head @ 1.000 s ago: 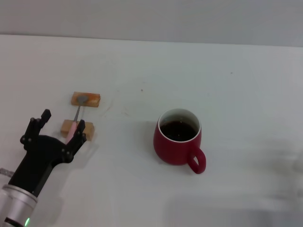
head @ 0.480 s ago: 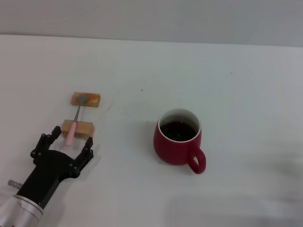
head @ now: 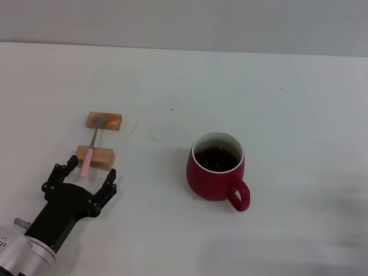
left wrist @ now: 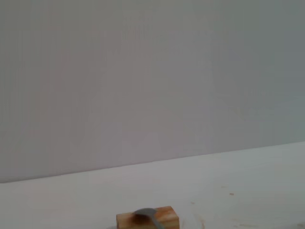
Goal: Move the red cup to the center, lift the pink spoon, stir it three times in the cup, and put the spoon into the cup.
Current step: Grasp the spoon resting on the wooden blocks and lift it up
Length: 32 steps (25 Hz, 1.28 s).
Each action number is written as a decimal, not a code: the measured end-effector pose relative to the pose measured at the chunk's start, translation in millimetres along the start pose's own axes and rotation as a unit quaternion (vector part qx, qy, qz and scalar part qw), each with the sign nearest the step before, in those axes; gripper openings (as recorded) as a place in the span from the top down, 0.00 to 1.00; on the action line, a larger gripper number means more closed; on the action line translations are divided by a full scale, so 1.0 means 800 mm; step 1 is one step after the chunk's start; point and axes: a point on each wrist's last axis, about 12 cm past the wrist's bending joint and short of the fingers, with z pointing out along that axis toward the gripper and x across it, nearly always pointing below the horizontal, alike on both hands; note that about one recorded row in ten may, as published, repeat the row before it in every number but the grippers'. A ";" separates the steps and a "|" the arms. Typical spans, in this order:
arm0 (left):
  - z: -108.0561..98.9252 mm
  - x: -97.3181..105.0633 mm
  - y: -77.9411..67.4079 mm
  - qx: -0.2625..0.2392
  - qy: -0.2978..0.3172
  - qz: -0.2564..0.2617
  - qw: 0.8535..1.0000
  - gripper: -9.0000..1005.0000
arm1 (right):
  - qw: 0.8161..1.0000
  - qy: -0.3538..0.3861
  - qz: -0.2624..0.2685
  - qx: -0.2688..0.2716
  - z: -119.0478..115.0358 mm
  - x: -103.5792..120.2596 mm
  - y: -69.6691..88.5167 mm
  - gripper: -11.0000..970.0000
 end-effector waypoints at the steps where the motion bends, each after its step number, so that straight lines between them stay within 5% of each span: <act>1: 0.000 0.000 0.000 0.000 0.000 0.001 1.000 0.14 | 1.000 0.000 0.000 -0.001 0.000 0.000 0.000 0.99; 32: -0.002 0.001 0.005 -0.016 0.000 -0.003 1.000 0.14 | 1.000 -0.006 -0.001 -0.003 0.000 -0.002 0.000 0.99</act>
